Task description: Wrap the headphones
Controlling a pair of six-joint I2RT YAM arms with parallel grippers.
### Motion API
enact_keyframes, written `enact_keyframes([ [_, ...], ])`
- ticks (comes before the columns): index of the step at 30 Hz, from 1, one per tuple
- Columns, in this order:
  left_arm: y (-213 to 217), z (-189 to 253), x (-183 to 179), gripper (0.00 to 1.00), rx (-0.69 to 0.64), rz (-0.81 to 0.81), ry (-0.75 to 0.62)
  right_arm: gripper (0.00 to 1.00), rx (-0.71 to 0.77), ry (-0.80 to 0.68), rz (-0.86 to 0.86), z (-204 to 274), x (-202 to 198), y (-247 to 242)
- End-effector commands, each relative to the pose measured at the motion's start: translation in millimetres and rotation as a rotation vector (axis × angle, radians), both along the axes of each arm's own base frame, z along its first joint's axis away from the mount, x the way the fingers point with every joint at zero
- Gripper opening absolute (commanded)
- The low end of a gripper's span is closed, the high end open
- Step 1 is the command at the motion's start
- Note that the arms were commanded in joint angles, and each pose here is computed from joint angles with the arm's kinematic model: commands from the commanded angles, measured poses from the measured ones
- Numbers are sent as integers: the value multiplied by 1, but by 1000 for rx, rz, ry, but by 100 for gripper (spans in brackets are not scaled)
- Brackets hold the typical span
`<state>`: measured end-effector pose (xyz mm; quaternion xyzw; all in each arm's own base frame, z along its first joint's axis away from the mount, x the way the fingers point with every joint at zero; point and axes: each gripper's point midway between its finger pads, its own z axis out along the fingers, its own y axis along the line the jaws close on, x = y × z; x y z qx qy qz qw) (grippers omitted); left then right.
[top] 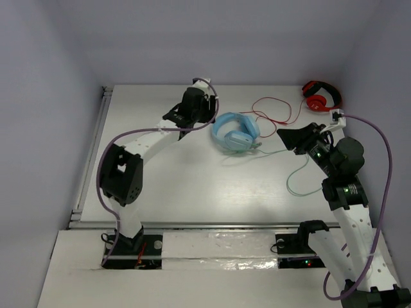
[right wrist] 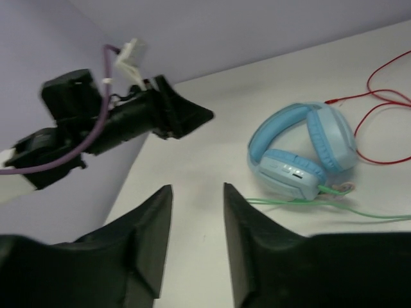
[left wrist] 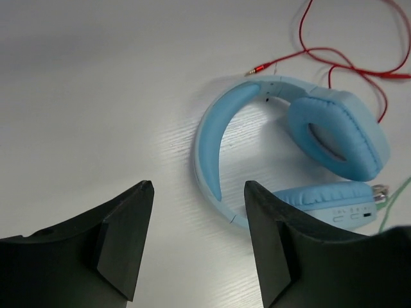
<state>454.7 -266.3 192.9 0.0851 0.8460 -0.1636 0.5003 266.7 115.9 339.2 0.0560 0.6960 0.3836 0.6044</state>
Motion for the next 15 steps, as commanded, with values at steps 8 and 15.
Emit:
enact_keyframes([
  [8, -43, -73, 14, 59, 200, -164, 164, 48, -11, -55, 55, 10, -7, 10],
  [15, -39, -100, 38, 60, 320, -95, 189, 49, -12, -52, 60, 9, -7, 10],
])
